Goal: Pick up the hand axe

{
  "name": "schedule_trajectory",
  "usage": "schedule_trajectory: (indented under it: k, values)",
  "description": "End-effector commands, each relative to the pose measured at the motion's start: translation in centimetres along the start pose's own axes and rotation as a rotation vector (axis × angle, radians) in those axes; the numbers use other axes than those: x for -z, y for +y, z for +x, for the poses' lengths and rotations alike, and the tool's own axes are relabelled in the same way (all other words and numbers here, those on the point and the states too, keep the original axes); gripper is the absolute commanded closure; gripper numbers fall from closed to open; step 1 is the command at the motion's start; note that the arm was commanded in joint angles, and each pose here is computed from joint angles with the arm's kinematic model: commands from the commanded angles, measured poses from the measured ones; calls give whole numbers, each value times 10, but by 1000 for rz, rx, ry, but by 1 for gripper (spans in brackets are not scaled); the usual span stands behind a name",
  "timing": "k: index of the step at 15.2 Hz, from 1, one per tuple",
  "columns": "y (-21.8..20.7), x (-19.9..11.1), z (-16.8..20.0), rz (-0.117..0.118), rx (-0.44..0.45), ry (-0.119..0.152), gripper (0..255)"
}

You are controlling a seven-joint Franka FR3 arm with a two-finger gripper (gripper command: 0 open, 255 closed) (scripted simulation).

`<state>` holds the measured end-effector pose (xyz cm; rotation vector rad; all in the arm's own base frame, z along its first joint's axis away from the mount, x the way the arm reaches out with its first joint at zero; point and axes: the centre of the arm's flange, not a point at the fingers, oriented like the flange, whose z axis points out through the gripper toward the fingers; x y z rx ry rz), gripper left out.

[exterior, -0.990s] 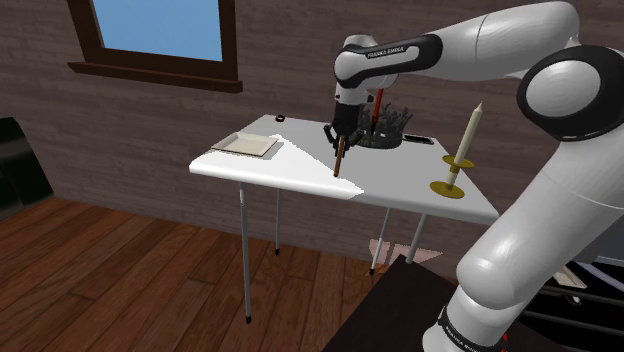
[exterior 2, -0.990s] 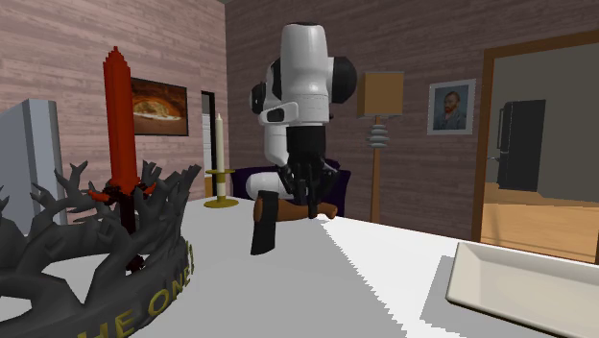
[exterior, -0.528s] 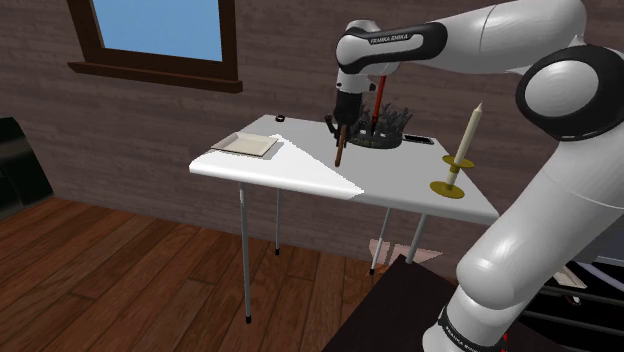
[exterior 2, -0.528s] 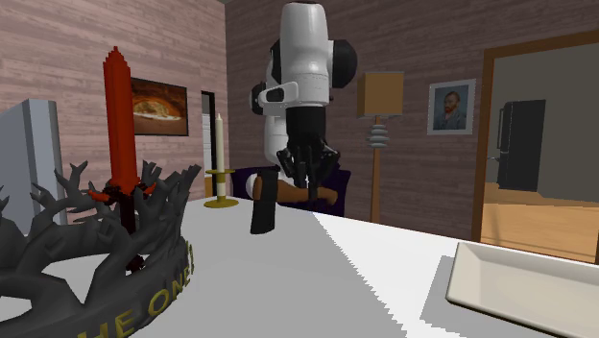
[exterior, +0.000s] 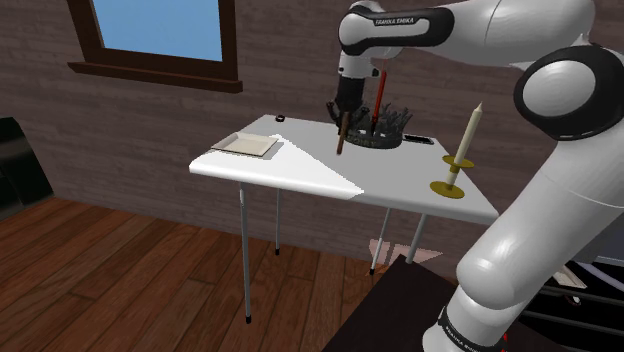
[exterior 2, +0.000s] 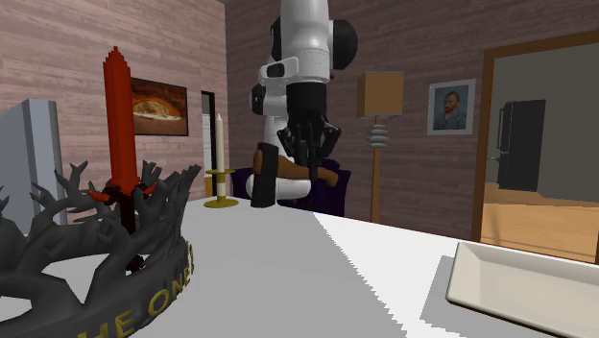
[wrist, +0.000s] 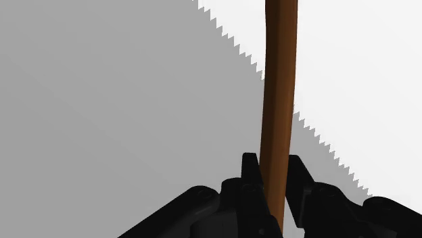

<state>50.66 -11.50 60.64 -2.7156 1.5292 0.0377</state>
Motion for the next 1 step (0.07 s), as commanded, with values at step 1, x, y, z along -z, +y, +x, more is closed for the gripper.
schedule_trajectory:
  k: [1]
  values:
    - [0, 3, 0, 0, 0, 0, 255]
